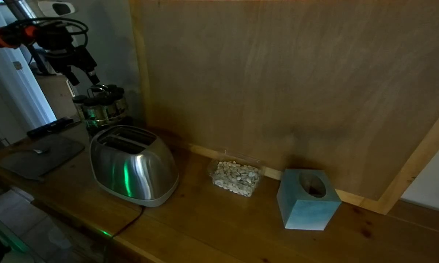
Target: Put the jar on the counter
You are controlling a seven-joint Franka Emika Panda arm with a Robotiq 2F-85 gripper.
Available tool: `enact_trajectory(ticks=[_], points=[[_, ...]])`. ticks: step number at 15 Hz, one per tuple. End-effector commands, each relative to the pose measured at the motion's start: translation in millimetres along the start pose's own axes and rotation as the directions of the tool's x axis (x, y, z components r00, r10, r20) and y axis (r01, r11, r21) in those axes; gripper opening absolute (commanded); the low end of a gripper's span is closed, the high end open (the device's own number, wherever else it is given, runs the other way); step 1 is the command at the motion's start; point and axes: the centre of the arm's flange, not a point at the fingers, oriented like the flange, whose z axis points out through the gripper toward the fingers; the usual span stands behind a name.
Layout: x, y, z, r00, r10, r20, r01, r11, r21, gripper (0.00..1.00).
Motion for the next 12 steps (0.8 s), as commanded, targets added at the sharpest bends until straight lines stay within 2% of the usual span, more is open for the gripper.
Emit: enact_trajectory(ticks=[1,3,5,12], points=[[5.2,-23.5,-10.1,0.998,0.031,0.047,-0.032,0.999,0.026,1.0],[4.2,-32.1,-11.2,0.997,0.057,0.056,-0.059,0.997,0.042,1.0],[6.0,-40.4,-9.6,0.996,0.071,0.059,-0.077,0.993,0.095,1.0],[11.6,-50.5,19.5,0.984,0.126,0.129,-0.153,0.963,0.221,1.0]])
